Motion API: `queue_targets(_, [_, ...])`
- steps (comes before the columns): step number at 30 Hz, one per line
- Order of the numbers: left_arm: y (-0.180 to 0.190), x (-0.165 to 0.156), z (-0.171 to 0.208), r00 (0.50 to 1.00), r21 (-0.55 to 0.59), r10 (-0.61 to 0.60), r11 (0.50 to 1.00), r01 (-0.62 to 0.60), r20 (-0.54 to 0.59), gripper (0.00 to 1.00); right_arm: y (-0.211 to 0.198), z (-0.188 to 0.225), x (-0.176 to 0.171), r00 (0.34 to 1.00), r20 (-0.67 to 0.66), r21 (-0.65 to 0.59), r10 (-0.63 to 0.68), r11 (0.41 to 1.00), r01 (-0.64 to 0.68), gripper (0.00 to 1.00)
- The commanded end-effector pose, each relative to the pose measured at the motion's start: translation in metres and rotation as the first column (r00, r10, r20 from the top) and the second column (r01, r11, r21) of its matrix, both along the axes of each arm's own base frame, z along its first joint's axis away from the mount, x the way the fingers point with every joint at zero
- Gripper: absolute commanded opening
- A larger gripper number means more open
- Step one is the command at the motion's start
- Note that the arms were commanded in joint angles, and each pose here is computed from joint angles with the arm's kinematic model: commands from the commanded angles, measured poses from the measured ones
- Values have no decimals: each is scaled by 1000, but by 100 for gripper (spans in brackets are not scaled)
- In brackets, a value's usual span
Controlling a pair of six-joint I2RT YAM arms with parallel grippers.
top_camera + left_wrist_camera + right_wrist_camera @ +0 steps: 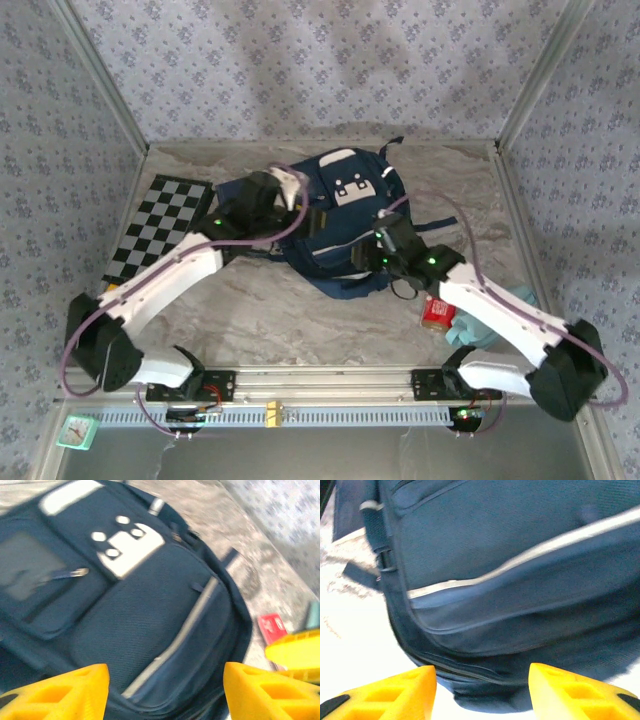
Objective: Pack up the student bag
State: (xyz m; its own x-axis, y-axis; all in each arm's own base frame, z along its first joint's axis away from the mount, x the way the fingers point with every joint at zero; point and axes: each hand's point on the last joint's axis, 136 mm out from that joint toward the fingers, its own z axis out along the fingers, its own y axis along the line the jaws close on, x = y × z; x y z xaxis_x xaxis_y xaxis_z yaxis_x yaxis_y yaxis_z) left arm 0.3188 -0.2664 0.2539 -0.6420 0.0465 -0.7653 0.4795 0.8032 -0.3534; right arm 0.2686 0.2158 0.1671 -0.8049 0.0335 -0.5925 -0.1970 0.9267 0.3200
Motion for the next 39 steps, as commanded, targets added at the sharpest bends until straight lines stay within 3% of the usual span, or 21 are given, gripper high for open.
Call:
queue_targets(1, [56, 8, -29, 970, 15, 207, 978, -207, -129, 64, 50, 10, 9, 992, 21, 11, 122, 992, -123, 55])
queue_targets(9, [161, 1, -81, 818, 101, 484, 872, -478, -310, 65, 152, -14, 39, 973, -23, 21, 228, 973, -228, 56])
queue_targets(13, [178, -1, -92, 780, 121, 531, 844, -523, -332, 66, 182, -33, 61, 975, -45, 18, 217, 976, -216, 54])
queue_targets(21, [217, 14, -117, 655, 139, 639, 750, -647, -404, 66, 235, -62, 86, 969, -76, 43, 236, 972, -233, 48])
queue_targets(29, [223, 31, -126, 637, 154, 640, 747, -647, -431, 65, 257, -100, 116, 964, -121, -12, 239, 970, -242, 45])
queue_targets(39, [225, 52, -141, 630, 180, 649, 744, -644, -427, 62, 226, -117, 184, 992, -62, -86, 106, 990, -111, 41])
